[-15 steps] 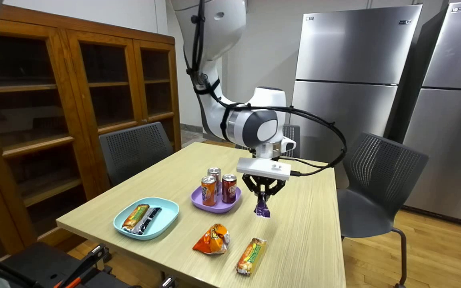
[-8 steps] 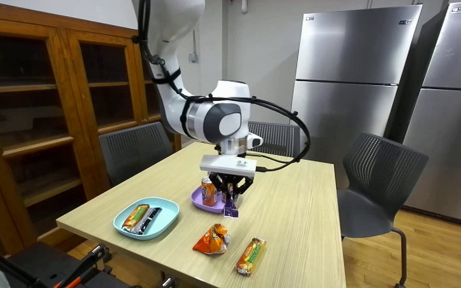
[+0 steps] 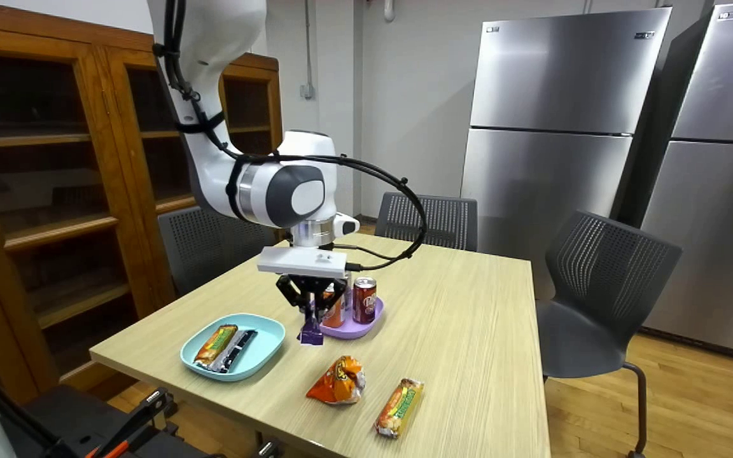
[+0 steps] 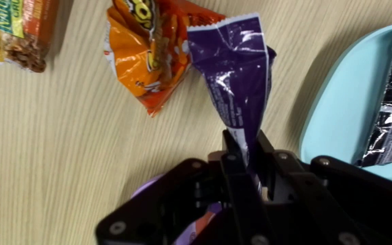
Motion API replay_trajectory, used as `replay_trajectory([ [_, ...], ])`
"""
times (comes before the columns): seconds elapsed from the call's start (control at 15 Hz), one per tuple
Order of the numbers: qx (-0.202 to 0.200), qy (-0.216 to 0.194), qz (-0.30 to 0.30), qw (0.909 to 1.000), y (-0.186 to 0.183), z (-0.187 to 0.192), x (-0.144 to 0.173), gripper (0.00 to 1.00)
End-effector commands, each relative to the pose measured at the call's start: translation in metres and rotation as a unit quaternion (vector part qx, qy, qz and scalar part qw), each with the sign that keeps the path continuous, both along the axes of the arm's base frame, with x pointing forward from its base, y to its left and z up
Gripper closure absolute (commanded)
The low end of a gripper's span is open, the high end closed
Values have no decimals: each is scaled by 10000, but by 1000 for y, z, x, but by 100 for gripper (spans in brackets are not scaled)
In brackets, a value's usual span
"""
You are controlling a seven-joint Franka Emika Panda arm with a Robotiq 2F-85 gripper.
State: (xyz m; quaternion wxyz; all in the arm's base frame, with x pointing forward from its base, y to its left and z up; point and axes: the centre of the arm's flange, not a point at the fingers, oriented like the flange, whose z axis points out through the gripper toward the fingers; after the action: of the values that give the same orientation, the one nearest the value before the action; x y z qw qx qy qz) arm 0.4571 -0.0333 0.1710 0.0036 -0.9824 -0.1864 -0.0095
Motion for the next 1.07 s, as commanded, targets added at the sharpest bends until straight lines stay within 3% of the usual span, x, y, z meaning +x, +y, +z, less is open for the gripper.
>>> replay_trajectory([
  [0.0, -38, -22, 87, 10000, 35, 2, -9, 96],
  [0.47, -47, 190, 260, 9995, 85, -25, -8, 96],
  [1.0, -45, 478, 409, 9980, 116, -57, -6, 96],
])
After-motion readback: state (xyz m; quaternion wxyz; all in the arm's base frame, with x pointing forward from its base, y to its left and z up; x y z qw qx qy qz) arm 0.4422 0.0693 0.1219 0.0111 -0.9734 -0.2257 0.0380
